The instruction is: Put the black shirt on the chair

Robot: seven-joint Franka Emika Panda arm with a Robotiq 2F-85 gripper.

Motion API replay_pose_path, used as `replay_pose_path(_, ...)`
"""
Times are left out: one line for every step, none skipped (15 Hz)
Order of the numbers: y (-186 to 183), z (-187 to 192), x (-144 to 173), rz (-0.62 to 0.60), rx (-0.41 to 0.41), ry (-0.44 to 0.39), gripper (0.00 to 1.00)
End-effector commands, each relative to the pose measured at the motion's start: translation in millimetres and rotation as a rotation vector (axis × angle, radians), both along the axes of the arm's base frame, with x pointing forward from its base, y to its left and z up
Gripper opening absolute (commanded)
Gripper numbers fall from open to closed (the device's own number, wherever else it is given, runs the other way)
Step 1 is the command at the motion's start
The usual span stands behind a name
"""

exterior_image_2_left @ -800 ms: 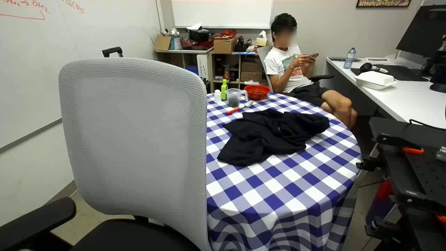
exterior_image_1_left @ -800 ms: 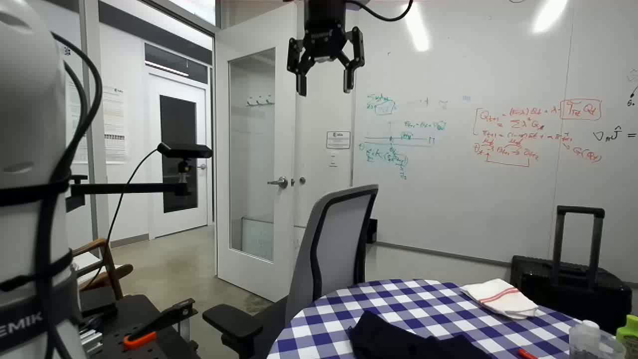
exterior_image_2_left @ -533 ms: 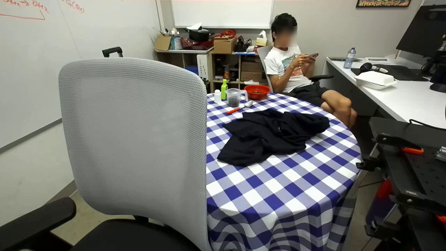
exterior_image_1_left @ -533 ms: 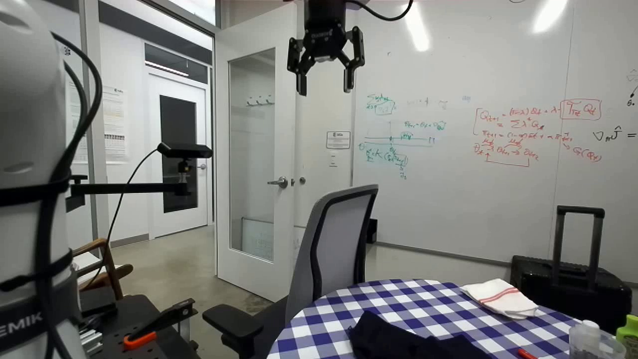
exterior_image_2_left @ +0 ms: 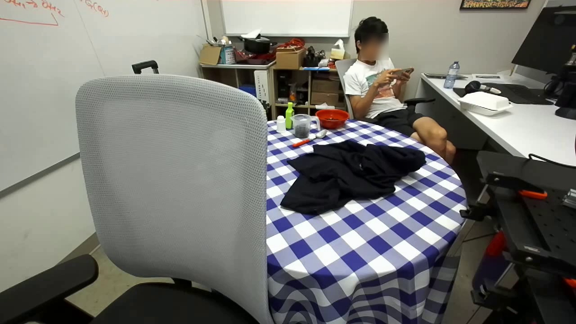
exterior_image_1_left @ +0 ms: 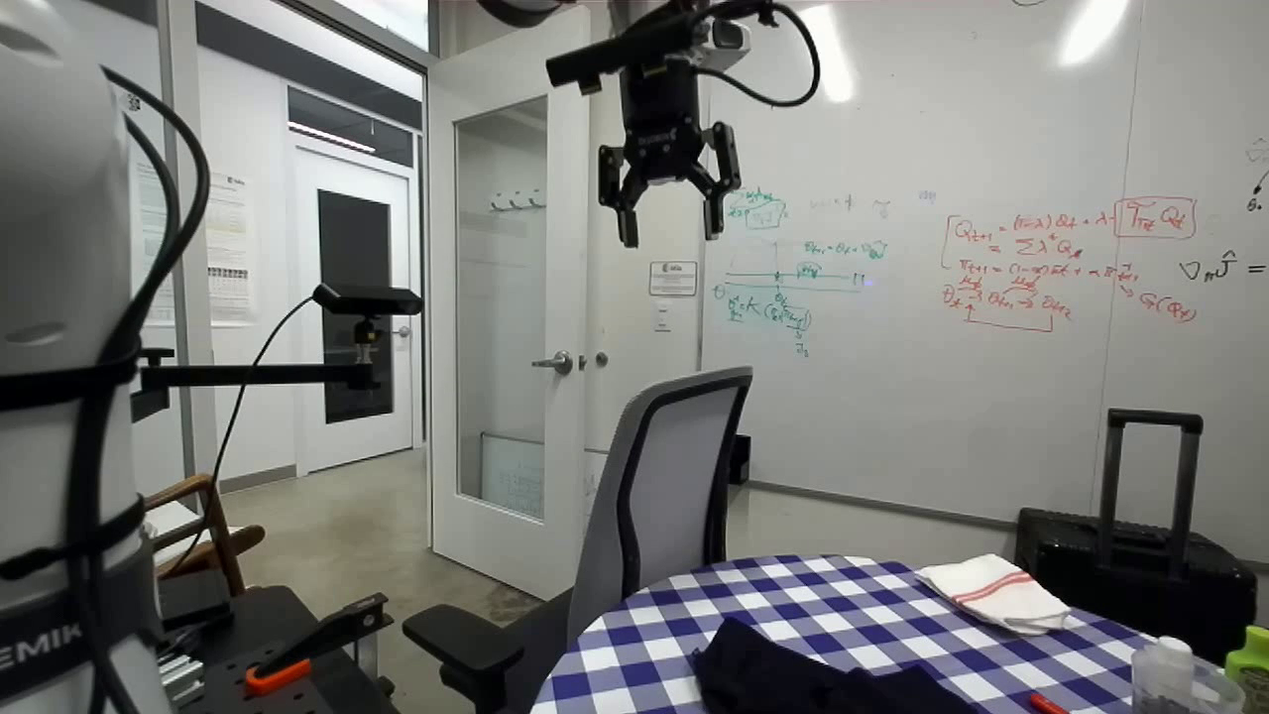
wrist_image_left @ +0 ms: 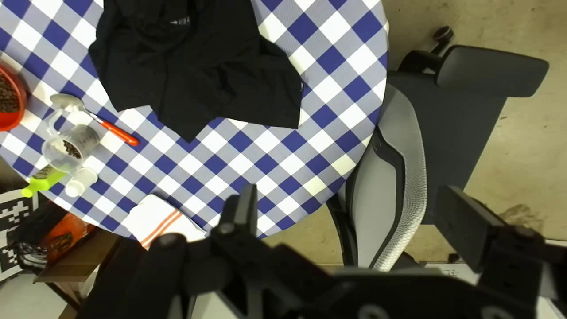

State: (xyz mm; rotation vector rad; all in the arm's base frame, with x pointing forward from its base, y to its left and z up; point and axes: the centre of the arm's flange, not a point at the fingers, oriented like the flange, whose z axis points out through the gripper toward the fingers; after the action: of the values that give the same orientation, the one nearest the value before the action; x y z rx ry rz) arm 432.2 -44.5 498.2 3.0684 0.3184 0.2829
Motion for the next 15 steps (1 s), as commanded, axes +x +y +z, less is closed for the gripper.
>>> replay_pose_path(14, -41, 29, -0.031, -0.054, -0.015, 1.0)
replay_pose_path(17, -60, 40, -0.034, -0.104, -0.006, 1.0)
replay_pose_path(20, -73, 47, -0.031, -0.135, 0.002, 1.0)
replay_pose_path(21, -88, 57, -0.045, -0.169, 0.012, 1.0)
replay_pose_path(21, -100, 65, -0.056, -0.217, 0.016, 1.0)
replay_pose_path(21, -115, 74, -0.072, -0.248, 0.024, 1.0)
replay_pose_path(21, -126, 81, -0.089, -0.276, 0.032, 1.0)
replay_pose_path(22, -144, 91, -0.119, -0.314, 0.035, 1.0)
replay_pose_path(21, -156, 98, -0.142, -0.333, 0.046, 1.0)
replay_pose_path(21, -168, 106, -0.185, -0.337, 0.064, 1.0)
replay_pose_path(20, -177, 112, -0.221, -0.335, 0.075, 1.0)
replay_pose_path(19, -186, 119, -0.276, -0.323, 0.087, 1.0)
replay_pose_path(19, -194, 123, -0.319, -0.312, 0.097, 1.0)
replay_pose_path(21, -204, 129, -0.376, -0.311, 0.104, 1.0)
replay_pose_path(22, -211, 133, -0.426, -0.312, 0.107, 1.0)
